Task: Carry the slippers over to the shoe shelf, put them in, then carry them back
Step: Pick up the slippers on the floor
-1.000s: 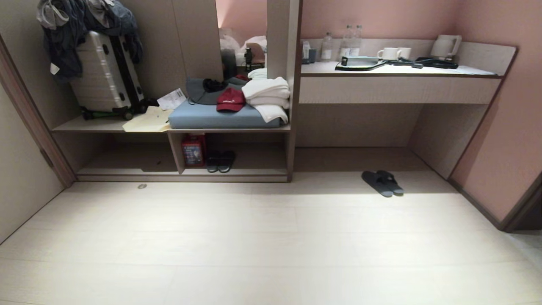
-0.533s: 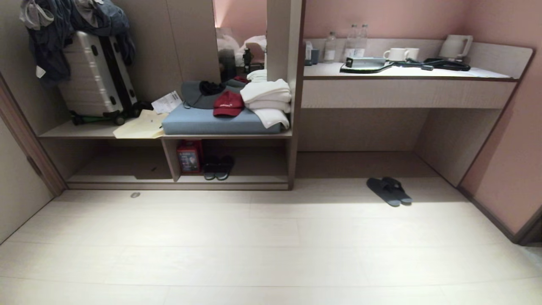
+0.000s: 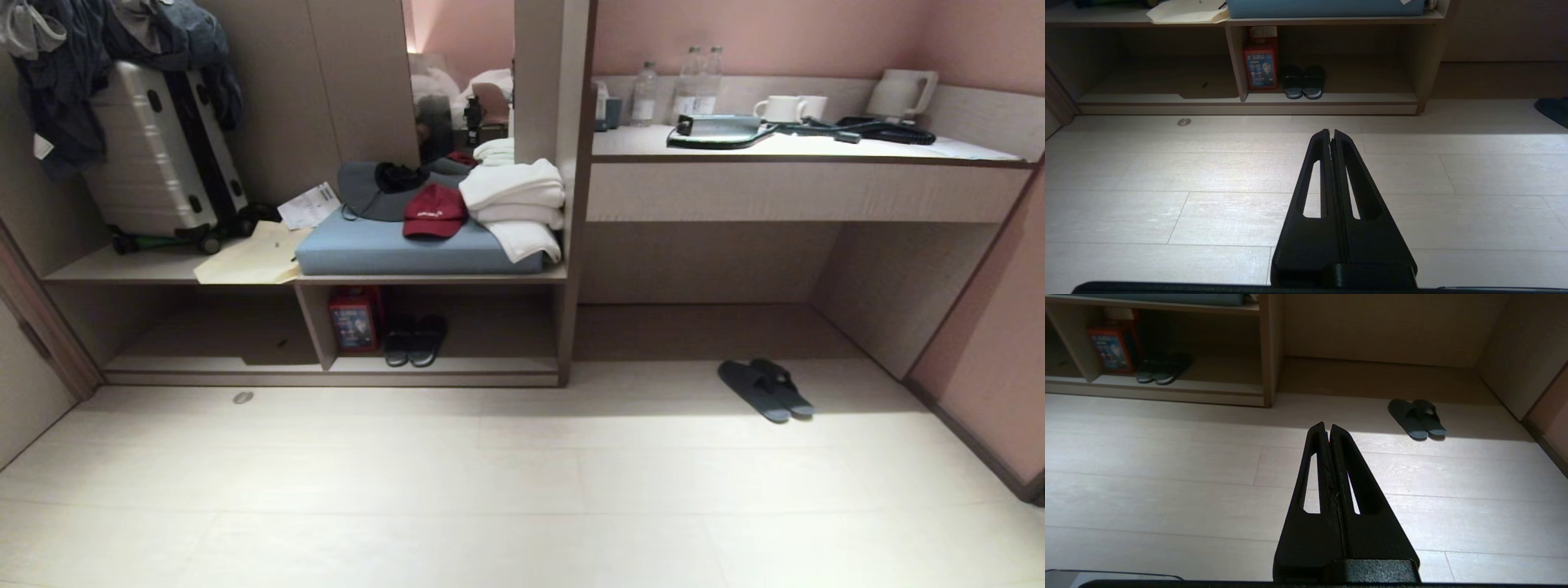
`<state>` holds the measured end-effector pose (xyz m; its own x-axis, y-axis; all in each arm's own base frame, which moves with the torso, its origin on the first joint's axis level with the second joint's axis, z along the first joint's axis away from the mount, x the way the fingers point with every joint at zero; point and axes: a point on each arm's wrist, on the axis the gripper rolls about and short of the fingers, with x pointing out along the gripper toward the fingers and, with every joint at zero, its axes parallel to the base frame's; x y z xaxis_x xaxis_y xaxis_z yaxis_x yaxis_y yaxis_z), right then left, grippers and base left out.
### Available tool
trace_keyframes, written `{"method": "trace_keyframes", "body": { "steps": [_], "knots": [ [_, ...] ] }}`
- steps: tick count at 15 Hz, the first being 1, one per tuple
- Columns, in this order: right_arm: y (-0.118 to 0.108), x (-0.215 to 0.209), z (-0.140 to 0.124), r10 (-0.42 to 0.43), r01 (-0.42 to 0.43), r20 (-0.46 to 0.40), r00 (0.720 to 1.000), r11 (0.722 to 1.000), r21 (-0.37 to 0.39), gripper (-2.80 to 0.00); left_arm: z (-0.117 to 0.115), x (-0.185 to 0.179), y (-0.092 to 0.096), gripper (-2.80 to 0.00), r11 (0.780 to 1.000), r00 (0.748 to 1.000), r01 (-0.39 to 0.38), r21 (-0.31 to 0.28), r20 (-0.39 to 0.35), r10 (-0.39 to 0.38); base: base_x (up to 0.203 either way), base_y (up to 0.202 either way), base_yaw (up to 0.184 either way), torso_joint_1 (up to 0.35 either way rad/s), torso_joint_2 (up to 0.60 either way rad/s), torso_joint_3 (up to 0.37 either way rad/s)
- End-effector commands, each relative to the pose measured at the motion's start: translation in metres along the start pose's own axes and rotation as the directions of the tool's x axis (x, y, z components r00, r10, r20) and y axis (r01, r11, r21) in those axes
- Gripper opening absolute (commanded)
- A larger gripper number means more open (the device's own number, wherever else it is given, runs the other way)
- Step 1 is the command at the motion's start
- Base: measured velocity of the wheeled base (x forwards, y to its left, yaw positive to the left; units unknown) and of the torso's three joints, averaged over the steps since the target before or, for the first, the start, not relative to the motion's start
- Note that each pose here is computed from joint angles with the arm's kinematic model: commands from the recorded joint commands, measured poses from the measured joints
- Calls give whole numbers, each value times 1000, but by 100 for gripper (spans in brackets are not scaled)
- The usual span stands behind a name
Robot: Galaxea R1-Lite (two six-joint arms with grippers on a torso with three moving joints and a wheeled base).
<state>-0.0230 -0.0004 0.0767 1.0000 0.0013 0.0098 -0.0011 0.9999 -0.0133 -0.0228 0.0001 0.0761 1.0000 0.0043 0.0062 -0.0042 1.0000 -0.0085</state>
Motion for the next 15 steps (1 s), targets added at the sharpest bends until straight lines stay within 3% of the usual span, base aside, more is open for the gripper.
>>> {"method": "trace_keyframes", "body": {
  "steps": [1,15],
  "knots": [
    [0,0,0,0,0,-1,1000,1000,0,-280,0,0,0,-280,1000,1000,0,-1,0,0,193,0,1,12,2,-2],
    [0,0,0,0,0,-1,1000,1000,0,-280,0,0,0,-280,1000,1000,0,-1,0,0,197,0,-2,2,0,2]
  ]
}}
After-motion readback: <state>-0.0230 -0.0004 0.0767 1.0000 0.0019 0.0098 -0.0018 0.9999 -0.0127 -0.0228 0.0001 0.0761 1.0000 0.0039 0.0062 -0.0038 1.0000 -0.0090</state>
